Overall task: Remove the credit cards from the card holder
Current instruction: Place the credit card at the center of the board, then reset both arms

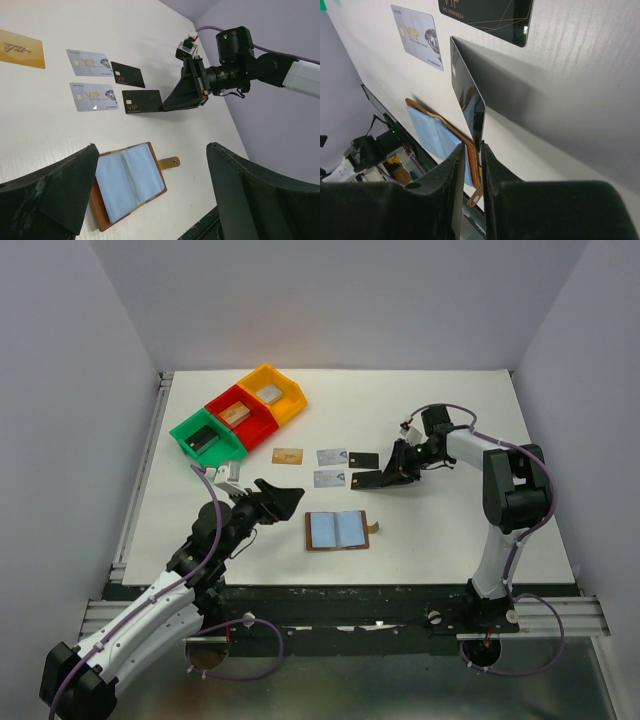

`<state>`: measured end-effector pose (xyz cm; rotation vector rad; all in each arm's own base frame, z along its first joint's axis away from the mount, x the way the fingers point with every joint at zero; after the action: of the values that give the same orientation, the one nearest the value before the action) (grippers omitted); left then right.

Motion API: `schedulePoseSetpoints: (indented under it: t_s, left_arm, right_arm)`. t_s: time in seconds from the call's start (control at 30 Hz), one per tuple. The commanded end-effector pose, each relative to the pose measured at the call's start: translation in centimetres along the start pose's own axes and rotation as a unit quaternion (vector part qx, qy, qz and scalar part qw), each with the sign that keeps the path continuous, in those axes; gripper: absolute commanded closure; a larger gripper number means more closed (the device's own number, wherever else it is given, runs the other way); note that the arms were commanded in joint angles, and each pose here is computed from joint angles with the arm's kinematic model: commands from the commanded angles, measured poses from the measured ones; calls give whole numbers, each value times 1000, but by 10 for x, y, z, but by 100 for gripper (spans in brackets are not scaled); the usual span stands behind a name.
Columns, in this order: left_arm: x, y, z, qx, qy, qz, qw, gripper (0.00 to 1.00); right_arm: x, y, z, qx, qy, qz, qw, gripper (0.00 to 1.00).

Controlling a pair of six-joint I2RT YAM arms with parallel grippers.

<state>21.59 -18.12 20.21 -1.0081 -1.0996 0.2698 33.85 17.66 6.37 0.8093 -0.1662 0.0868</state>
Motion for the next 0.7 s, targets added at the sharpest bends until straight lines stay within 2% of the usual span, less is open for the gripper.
schedulePoseSetpoints:
  t_s: [0.0, 0.23, 0.4, 0.53, 0.67]
  left_arm:
    - [1, -4, 1, -12, 2, -8, 1000, 1]
    - [1, -3, 2, -10, 1, -8, 1000, 1]
    - [0, 2, 2, 4, 2, -8, 1000, 1]
    - [3, 21, 2, 75, -1, -7, 997, 1]
    - [5, 51, 8, 189, 10, -13, 982, 1]
  right_arm:
    - [2, -9, 2, -19, 2, -9, 1000, 70]
    - [6, -18, 13, -55, -19, -16, 998, 60]
    - [15, -22, 39, -117, -73, -10, 990, 57]
    - [16, 0, 71, -154, -161, 40, 974, 56]
    - [-9, 31, 87, -221, -219, 130, 941, 55]
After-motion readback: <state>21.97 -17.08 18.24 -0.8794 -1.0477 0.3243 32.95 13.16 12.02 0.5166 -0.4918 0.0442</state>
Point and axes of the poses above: each gripper's point midway between its finger pads, its own z axis back along the fingers, its own y axis along the line the jaws close on, x = y × z, the point moved 2 cm from there along z, back along the fingers, and after that the axes turned 7 degrees about z, right-handed, at the moved point
